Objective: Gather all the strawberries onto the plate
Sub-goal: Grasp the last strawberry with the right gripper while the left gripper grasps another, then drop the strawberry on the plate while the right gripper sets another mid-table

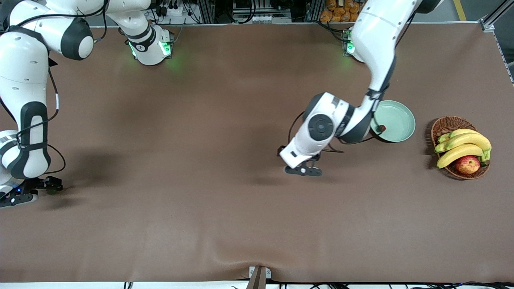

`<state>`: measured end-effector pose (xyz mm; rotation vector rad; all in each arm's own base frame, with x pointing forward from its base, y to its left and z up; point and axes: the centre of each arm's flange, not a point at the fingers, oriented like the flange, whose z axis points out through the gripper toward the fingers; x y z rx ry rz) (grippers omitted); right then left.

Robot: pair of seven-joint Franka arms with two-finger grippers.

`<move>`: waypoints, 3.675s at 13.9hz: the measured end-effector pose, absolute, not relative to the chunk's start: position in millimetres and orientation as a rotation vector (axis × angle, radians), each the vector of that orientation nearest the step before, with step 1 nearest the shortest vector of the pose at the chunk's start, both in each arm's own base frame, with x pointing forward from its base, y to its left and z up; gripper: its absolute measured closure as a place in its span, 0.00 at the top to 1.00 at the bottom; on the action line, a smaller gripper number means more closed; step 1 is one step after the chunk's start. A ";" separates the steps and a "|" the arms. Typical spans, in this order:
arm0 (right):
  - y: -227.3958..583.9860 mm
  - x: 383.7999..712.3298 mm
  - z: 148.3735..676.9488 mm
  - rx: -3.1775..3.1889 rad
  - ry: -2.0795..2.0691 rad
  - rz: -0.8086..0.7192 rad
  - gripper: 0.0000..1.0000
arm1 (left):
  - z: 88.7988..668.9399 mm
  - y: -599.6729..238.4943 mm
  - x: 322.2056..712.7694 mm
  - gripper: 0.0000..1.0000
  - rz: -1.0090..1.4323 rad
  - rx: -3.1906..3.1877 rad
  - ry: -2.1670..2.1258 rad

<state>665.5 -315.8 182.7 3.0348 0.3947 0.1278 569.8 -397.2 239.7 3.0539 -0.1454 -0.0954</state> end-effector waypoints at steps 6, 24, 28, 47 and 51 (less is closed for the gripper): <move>-315.3 665.0 179.1 3.036 0.419 0.116 0.61 | 213.4 -416.2 560.7 0.89 -0.125 3.069 -0.138; -178.2 706.0 315.2 3.126 0.957 0.093 0.33 | 182.0 -425.3 550.2 0.33 -0.147 3.083 -0.078; -52.3 707.7 349.1 3.105 1.328 -0.022 0.33 | 202.8 -414.7 563.3 0.33 -0.141 3.085 -0.047; 455.1 592.6 333.3 2.639 2.056 0.292 0.33 | 284.2 -41.9 561.6 0.33 -0.323 3.066 0.029; 507.0 562.8 291.7 2.648 2.000 0.372 0.33 | 271.8 33.7 542.4 0.33 -0.361 3.028 -0.019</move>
